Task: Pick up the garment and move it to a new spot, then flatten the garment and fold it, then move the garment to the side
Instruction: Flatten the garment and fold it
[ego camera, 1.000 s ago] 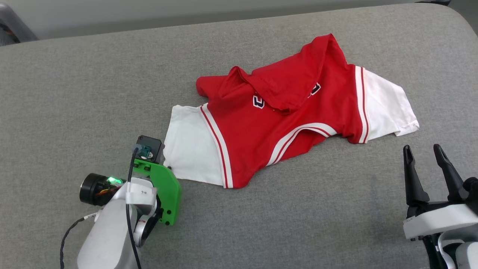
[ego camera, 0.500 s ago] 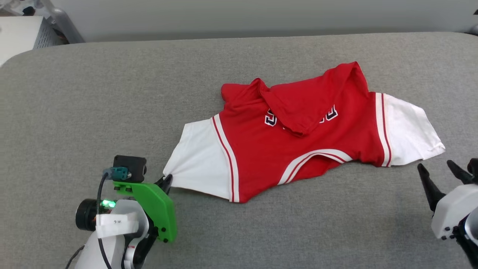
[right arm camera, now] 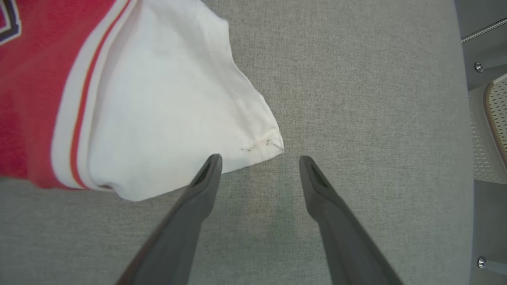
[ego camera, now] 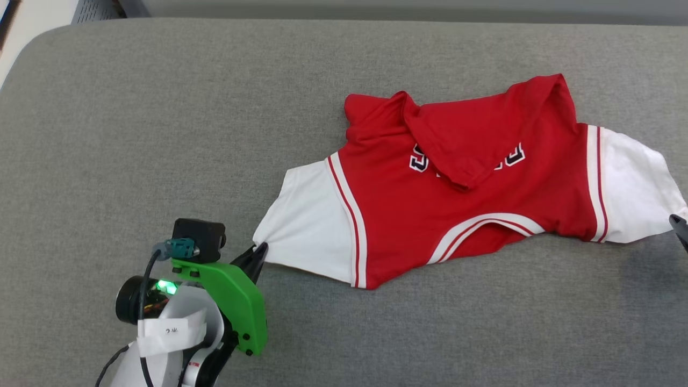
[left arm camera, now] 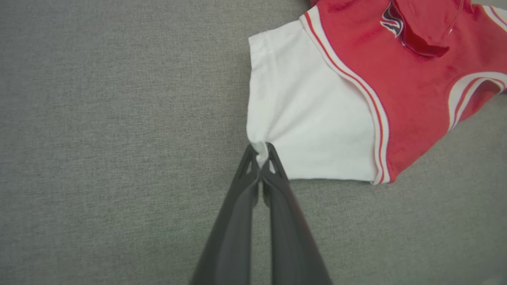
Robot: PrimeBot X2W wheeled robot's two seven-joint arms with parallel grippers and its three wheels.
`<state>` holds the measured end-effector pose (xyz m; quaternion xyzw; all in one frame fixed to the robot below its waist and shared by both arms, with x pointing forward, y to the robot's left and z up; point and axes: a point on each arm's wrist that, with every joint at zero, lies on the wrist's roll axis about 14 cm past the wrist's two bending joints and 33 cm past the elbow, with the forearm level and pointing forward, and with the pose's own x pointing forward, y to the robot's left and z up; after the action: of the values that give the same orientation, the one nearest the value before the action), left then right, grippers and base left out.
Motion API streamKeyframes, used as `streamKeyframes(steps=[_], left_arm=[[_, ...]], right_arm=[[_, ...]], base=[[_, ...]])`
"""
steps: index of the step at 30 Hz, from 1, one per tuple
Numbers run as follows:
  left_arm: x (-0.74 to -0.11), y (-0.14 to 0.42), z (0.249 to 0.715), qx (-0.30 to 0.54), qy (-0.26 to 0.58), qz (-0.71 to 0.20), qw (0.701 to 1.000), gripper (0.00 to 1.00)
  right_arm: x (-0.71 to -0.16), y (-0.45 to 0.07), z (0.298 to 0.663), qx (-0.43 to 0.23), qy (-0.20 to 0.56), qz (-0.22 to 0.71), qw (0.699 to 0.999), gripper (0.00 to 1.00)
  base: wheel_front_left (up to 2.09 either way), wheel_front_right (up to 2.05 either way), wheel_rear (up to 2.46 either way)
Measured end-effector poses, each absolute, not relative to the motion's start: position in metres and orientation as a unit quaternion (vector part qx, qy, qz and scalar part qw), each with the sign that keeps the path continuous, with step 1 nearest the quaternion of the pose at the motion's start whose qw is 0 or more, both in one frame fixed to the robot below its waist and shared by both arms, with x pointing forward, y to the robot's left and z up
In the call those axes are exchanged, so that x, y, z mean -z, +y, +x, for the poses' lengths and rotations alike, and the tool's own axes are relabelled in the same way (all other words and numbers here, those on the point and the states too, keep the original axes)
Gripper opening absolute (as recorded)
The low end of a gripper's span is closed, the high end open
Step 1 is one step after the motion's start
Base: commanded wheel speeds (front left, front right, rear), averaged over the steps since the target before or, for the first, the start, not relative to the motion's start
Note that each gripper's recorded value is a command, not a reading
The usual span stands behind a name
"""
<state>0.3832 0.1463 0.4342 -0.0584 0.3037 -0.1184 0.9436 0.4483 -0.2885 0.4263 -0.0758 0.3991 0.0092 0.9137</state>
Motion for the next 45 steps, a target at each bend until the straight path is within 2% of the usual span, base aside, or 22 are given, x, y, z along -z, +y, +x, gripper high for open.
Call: streamKeyframes(steps=[11, 12, 13, 14, 15, 23, 30, 37, 45], left_arm=[[-0.417, 0.150, 0.384, 0.110, 0.325, -0.062, 0.937, 0.00], [-0.412, 0.151, 0.385, 0.107, 0.329, -0.067, 0.936, 0.00], [-0.411, 0.152, 0.384, 0.106, 0.332, -0.068, 0.935, 0.00], [-0.409, 0.154, 0.383, 0.103, 0.333, -0.068, 0.935, 0.00], [-0.408, 0.155, 0.383, 0.101, 0.334, -0.068, 0.935, 0.00], [-0.419, 0.158, 0.384, 0.096, 0.312, -0.068, 0.943, 0.00], [-0.450, 0.165, 0.388, 0.095, 0.256, -0.061, 0.960, 0.00], [-0.494, 0.184, 0.390, 0.081, 0.194, -0.041, 0.977, 0.00], [-0.588, 0.191, 0.405, 0.088, 0.056, -0.012, 0.994, 0.00]], right_arm=[[-0.380, -0.289, 0.471, -0.016, 0.464, -0.094, 0.881, 1.00], [-0.362, -0.286, 0.466, -0.024, 0.500, -0.088, 0.861, 0.89], [-0.360, -0.285, 0.465, -0.027, 0.505, -0.085, 0.858, 0.45], [-0.358, -0.281, 0.465, -0.032, 0.510, -0.079, 0.856, 0.29], [-0.358, -0.279, 0.464, -0.036, 0.511, -0.074, 0.855, 0.00], [-0.373, -0.272, 0.461, -0.046, 0.477, -0.057, 0.876, 0.00], [-0.409, -0.264, 0.451, -0.060, 0.423, -0.015, 0.904, 0.00], [-0.501, -0.274, 0.458, -0.060, 0.295, 0.006, 0.954, 0.00], [-0.592, -0.281, 0.446, -0.063, 0.177, 0.003, 0.982, 0.00]], base=[[0.00, 0.00, 0.00], [0.00, 0.00, 0.00], [0.00, 0.00, 0.00], [0.00, 0.00, 0.00], [0.00, 0.00, 0.00], [0.00, 0.00, 0.00], [0.00, 0.00, 0.00], [0.00, 0.00, 0.00], [0.00, 0.00, 0.00]])
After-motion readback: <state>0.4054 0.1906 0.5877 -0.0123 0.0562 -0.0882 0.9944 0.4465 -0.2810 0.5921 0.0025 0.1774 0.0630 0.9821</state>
